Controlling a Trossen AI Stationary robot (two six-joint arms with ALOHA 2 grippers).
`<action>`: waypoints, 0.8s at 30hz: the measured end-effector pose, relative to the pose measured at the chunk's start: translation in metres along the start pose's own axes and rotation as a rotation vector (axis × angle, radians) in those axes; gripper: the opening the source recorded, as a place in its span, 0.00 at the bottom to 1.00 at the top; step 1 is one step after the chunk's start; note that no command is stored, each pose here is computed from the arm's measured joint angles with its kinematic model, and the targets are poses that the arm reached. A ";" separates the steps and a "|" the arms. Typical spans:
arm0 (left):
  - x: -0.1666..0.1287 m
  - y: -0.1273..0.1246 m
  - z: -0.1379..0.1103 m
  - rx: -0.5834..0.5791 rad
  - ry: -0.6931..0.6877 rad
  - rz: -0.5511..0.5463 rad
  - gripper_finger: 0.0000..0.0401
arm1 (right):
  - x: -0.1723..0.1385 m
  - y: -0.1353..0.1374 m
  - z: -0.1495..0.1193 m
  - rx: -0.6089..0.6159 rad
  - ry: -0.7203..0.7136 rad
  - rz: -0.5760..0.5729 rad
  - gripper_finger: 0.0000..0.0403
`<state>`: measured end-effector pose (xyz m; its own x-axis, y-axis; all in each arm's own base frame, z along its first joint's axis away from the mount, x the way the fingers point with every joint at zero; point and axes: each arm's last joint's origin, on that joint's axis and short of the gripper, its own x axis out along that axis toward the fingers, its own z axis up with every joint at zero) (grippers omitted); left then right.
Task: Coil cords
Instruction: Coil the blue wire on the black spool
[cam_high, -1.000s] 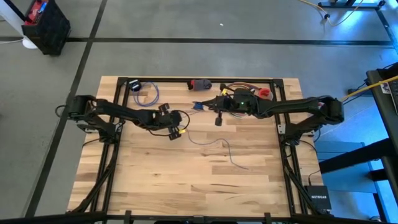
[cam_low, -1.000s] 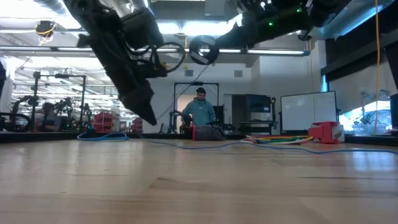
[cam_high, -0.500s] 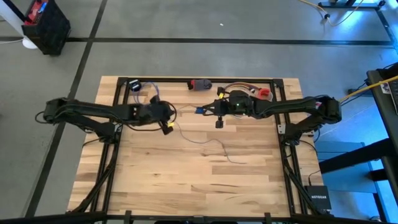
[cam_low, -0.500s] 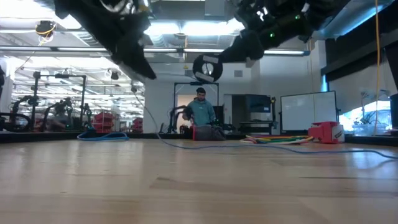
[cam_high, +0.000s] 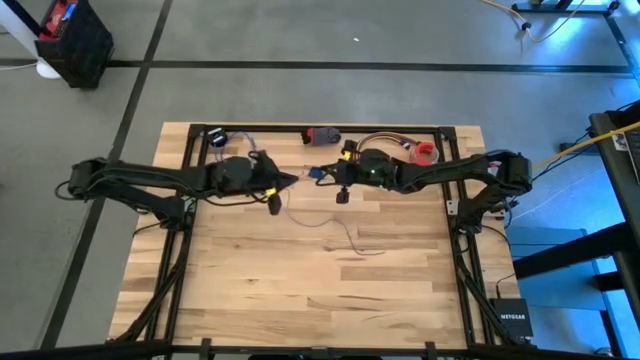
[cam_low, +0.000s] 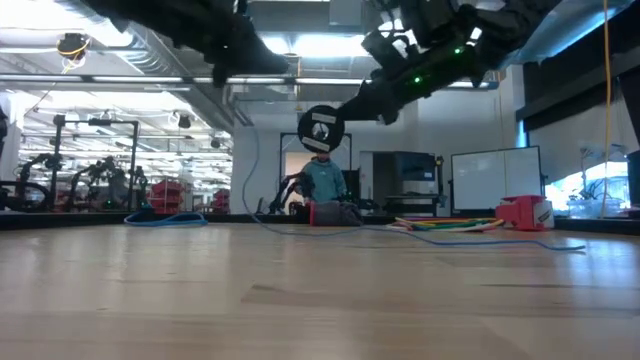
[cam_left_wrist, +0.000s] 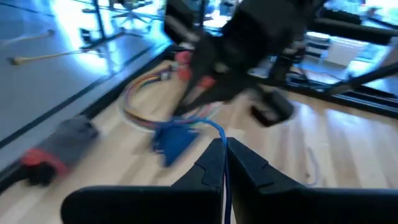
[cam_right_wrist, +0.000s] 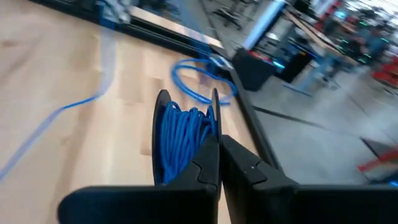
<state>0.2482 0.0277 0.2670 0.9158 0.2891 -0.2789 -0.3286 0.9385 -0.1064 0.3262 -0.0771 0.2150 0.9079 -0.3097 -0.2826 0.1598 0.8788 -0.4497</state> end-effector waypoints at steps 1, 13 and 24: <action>0.004 -0.003 -0.002 0.001 0.000 -0.020 0.01 | 0.001 0.000 -0.001 0.008 0.005 -0.022 0.02; 0.055 -0.017 -0.018 0.005 -0.158 -0.074 0.00 | 0.001 -0.003 0.004 0.088 -0.048 -0.040 0.02; 0.092 -0.012 -0.055 0.025 -0.097 -0.031 0.01 | -0.005 -0.008 0.017 0.232 -0.159 -0.032 0.02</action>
<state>0.3235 0.0327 0.1901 0.9439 0.2758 -0.1818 -0.2951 0.9513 -0.0892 0.3272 -0.0765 0.2343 0.9473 -0.2942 -0.1266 0.2575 0.9347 -0.2451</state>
